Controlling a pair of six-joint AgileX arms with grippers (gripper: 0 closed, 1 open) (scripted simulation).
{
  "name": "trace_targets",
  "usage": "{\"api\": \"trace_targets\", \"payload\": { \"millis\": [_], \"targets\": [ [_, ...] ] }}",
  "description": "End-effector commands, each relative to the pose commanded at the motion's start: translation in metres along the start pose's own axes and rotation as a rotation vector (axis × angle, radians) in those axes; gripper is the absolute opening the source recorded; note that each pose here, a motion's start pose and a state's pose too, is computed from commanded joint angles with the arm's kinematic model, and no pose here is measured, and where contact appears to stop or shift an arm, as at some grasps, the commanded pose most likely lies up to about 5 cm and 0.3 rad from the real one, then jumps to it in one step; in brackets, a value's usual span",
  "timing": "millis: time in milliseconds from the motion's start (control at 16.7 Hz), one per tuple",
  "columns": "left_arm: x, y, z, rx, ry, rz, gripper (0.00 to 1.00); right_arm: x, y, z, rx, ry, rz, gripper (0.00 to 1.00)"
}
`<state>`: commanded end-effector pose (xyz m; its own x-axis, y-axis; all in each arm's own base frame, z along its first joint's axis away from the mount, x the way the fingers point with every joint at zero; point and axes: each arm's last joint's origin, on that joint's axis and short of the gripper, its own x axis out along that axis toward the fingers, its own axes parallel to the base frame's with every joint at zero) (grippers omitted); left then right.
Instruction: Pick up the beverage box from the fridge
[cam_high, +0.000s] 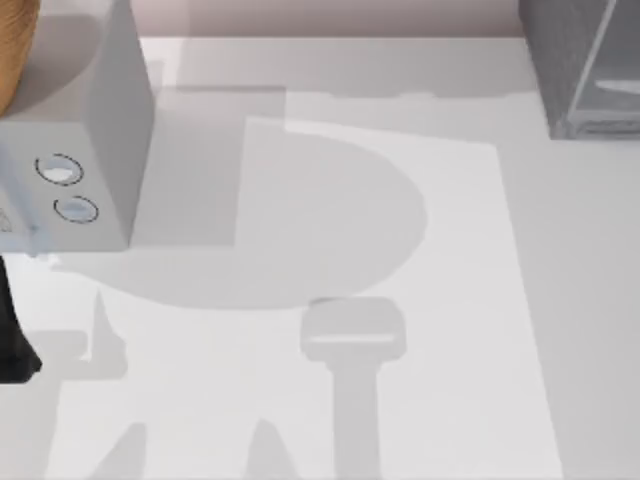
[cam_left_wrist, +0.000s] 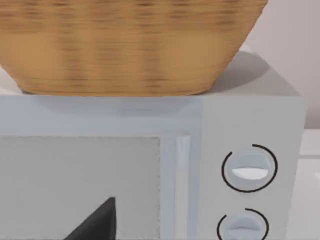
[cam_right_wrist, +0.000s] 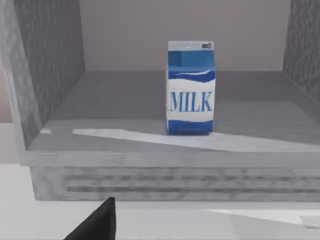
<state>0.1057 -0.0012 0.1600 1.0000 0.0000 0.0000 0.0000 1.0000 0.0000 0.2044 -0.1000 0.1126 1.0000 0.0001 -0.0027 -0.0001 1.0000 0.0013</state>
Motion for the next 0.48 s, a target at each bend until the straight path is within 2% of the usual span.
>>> {"api": "trace_targets", "payload": {
  "millis": [480],
  "targets": [
    [0.0000,0.0000,0.0000,0.000,0.000,0.000,1.00,0.0036,-0.0016,-0.0039,0.001,0.003,0.004,1.00]
  ]
}}
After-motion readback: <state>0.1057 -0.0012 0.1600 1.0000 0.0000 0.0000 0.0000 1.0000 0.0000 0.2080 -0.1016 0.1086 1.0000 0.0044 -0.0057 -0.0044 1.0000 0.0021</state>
